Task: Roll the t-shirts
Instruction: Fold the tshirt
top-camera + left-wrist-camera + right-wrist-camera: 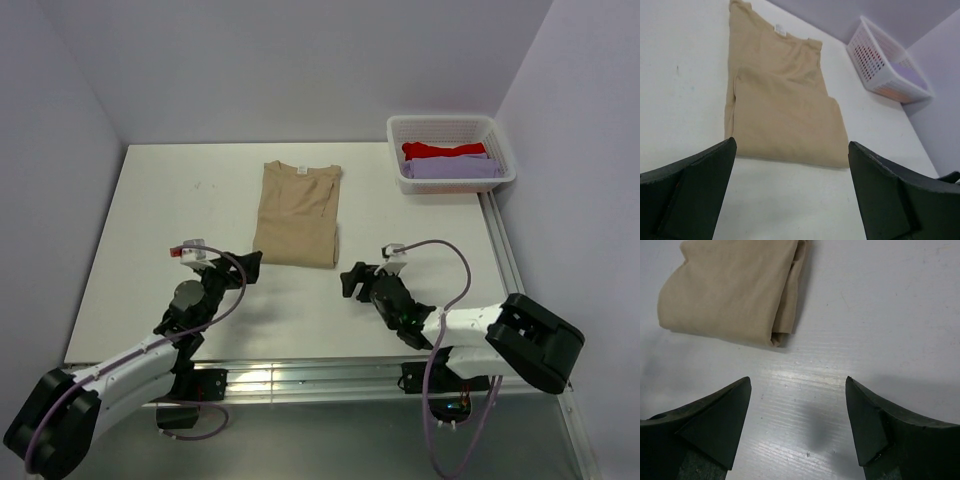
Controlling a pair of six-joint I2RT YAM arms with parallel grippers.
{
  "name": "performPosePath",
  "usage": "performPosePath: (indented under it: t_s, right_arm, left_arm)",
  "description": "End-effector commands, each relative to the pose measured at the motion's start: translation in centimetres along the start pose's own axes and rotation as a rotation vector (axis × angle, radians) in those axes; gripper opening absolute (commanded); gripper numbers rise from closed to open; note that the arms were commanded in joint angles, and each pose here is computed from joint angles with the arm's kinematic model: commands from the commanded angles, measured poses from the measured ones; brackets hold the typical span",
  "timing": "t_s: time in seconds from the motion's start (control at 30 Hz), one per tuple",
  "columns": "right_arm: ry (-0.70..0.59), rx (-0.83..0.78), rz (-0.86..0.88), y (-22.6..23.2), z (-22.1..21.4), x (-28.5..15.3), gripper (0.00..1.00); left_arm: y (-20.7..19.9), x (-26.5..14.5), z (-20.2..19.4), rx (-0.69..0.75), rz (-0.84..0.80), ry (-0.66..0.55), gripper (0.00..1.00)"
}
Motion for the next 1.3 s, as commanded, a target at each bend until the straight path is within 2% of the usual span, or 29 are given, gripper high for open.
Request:
performPosePath:
  t_s: [0.0, 0.1, 0.27, 0.43, 0.6, 0.7, 0.8, 0.97, 1.1, 1.27]
  right_arm:
    - [-0.041, -0.019, 0.047, 2.2, 1.6, 1.2, 0.82]
    - [-0.008, -0.059, 0.067, 3.5, 1.9, 2.2, 0.81]
    - [0.053, -0.143, 0.06, 4.7, 1.6, 3.9, 0.75]
    - [0.12, -0.192, 0.063, 5.7, 1.2, 5.5, 0.68]
    - [0.162, -0.156, 0.074, 5.8, 0.7, 6.1, 0.66]
    - [0.186, -0.134, 0.074, 5.4, 0.5, 6.8, 0.62]
    - [0.203, -0.121, 0.088, 5.4, 0.4, 7.2, 0.59]
    - [0.219, -0.112, 0.115, 5.7, 0.5, 8.1, 0.54]
    - [0.231, -0.111, 0.118, 5.9, 0.4, 8.4, 0.37]
    - [0.228, -0.101, 0.117, 5.6, 0.5, 8.4, 0.13]
  left_arm:
    - [1.5, -0.6, -1.6, 0.046, 0.03, 0.053, 1.0]
    - [2.1, 0.0, -1.8, 0.036, 0.097, 0.066, 0.98]
    - [2.4, 1.5, -2.3, 0.051, 0.165, 0.109, 0.85]
    - [3.2, 2.4, -3.3, 0.08, 0.227, 0.162, 0.66]
    - [3.3, 2.9, -3.8, 0.1, 0.24, 0.191, 0.65]
    - [3.5, 3.2, -4.0, 0.115, 0.244, 0.203, 0.62]
    - [3.8, 3.7, -4.3, 0.127, 0.282, 0.217, 0.53]
    - [3.9, 3.9, -3.9, 0.125, 0.307, 0.195, 0.51]
    - [4.0, 3.7, -3.7, 0.125, 0.314, 0.186, 0.53]
    - [4.0, 4.2, -4.1, 0.141, 0.317, 0.215, 0.49]
Point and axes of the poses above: each gripper's point midway between its finger pads, its own x axis out along the fingers, its own y axis along the line the jaws close on, z = x × y, the point moved 5 cm from there along -x, back along the fingers, and after that the axes turned 7 degrees about -x, right-handed, at the moved point
